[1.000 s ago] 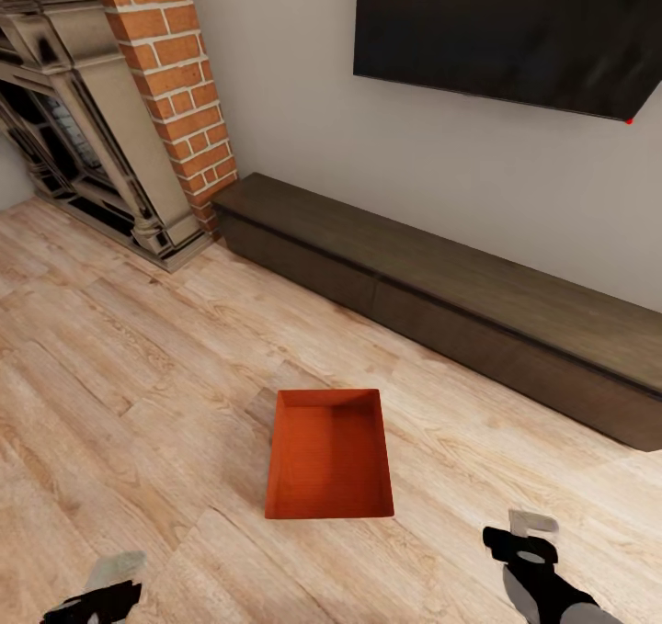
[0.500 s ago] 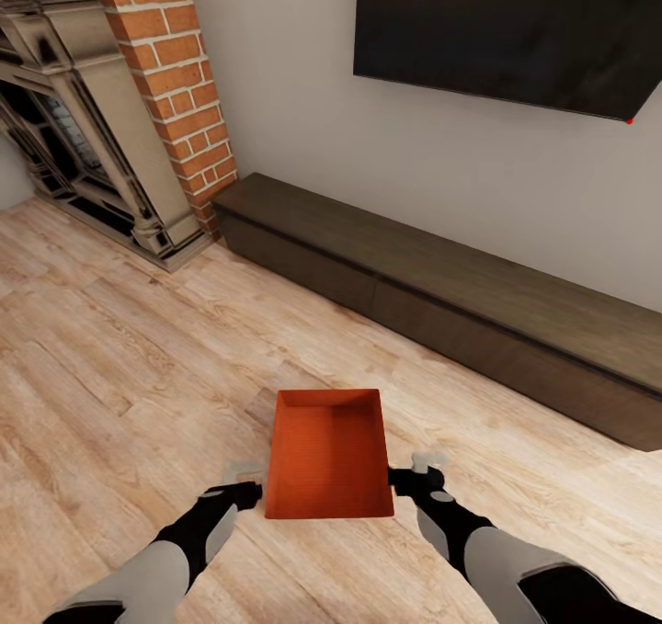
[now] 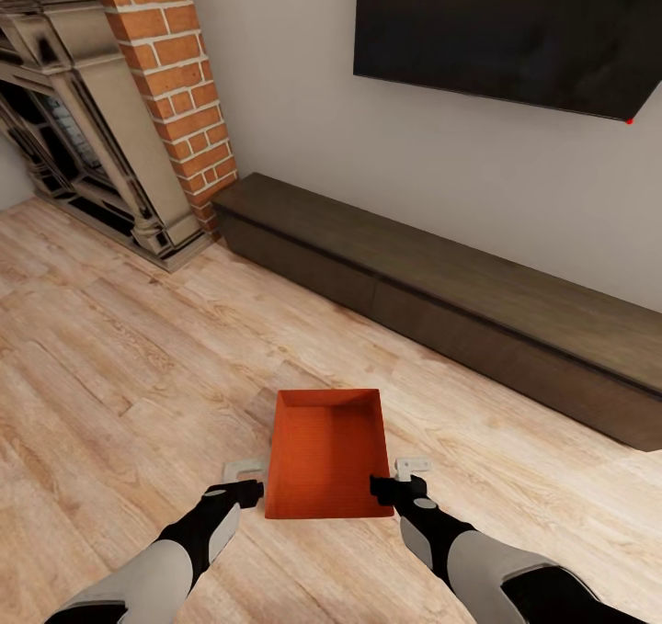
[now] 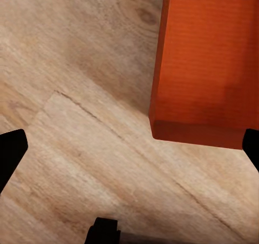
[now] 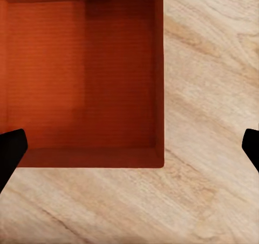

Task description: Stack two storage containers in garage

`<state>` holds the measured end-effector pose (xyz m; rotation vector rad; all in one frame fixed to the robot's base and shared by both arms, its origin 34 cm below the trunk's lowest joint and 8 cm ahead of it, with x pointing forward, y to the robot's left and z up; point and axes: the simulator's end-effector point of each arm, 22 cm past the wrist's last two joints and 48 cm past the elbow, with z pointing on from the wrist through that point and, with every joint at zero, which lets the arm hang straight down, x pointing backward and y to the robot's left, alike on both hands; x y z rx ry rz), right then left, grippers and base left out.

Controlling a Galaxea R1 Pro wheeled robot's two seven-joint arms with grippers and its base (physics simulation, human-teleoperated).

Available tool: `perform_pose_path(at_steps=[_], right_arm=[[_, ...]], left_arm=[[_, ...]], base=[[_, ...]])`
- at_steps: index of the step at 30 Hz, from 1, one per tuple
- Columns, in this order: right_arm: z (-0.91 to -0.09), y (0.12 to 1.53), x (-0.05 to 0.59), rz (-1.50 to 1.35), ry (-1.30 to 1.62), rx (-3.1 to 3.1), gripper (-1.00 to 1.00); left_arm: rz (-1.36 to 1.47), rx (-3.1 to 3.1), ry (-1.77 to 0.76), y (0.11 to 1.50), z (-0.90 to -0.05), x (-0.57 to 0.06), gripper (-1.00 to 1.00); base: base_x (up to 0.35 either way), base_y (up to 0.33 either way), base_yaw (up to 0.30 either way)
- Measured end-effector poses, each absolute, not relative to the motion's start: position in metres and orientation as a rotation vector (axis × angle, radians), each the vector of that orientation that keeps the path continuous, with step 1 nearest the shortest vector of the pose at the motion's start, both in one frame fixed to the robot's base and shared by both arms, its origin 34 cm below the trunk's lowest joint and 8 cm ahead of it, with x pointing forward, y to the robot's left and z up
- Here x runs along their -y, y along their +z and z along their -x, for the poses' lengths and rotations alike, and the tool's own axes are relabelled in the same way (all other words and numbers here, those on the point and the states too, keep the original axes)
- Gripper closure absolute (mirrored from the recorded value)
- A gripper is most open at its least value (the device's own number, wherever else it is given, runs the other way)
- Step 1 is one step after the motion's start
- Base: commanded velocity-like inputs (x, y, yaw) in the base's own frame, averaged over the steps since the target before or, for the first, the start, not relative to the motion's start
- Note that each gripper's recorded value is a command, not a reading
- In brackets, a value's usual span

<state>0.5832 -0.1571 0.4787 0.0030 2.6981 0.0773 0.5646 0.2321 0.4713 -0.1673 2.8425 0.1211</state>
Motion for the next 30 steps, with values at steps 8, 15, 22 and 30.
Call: perform_pose_path(at_steps=[8,15,22,30], right_arm=[[-0.573,0.476,0.152,0.048,0.072,-2.715,-1.0],[-0.575,0.481,0.134,0.156,0.093,-2.667,-1.0],[-0.579,0.483,0.134,0.142,0.095,-2.645,-1.0],[-0.583,0.484,0.141,0.09,0.086,-2.638,-1.0]], left_arm=[[0.166,-2.847,0.121,0.471,-0.562,-0.23,-1.0],[0.069,-2.855,0.044,0.473,-0.56,-0.182,-1.0],[0.041,-2.847,0.036,0.474,-0.563,-0.176,-1.0],[0.037,-2.831,0.039,0.477,-0.57,-0.179,-1.0]], base=[[0.0,0.0,0.0],[0.0,0.0,0.0],[0.0,0.0,0.0],[0.0,0.0,0.0]])
